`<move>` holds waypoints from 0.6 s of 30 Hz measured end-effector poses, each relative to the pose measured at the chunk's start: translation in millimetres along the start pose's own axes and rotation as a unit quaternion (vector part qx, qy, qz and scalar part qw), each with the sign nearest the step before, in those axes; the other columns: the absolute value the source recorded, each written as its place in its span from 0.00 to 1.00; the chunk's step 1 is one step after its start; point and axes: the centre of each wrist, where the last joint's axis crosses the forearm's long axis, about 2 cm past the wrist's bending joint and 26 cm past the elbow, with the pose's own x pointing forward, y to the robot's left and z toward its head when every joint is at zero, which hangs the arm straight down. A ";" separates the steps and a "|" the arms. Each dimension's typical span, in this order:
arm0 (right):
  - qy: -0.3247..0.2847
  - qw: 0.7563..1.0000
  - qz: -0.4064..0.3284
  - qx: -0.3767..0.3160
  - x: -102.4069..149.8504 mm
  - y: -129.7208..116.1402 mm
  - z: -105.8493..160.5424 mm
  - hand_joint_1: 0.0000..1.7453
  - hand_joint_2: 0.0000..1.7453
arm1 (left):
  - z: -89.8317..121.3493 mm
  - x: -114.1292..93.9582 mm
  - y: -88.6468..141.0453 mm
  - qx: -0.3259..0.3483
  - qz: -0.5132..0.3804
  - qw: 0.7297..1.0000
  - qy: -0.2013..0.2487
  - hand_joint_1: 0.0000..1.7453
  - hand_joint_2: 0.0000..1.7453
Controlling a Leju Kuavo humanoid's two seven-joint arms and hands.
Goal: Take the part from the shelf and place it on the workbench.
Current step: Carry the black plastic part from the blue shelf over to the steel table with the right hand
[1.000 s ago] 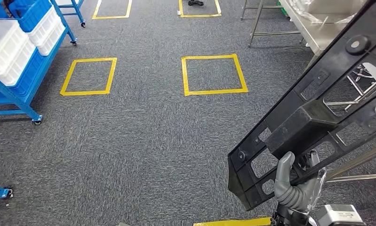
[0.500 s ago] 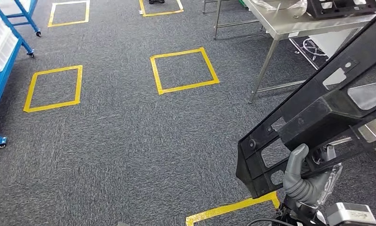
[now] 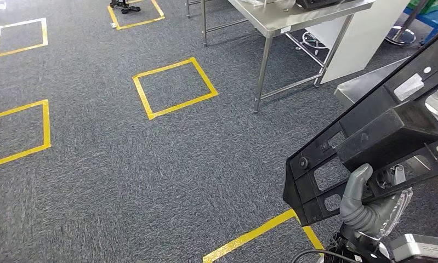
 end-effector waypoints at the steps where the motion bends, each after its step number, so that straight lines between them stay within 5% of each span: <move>1: 0.000 1.000 0.001 -0.001 0.0 -0.2 0.2 1.00 1.00 | 0.0 -0.1 0.1 0.000 0.000 1.000 0.000 0.00 1.00; 5: -0.010 0.999 0.033 -0.002 0.2 -2.6 0.6 1.00 1.00 | -0.3 0.8 -0.2 0.000 -0.002 1.000 0.000 0.00 1.00; 10: -0.037 0.980 0.195 0.019 -2.1 -6.5 -7.8 1.00 1.00 | 1.9 -2.2 -1.2 -0.005 -0.009 1.000 0.006 0.00 1.00; 18: -0.017 0.868 0.496 0.033 -37.6 -40.9 -45.5 1.00 1.00 | -2.0 3.0 1.1 -0.019 -0.019 0.999 0.017 0.00 1.00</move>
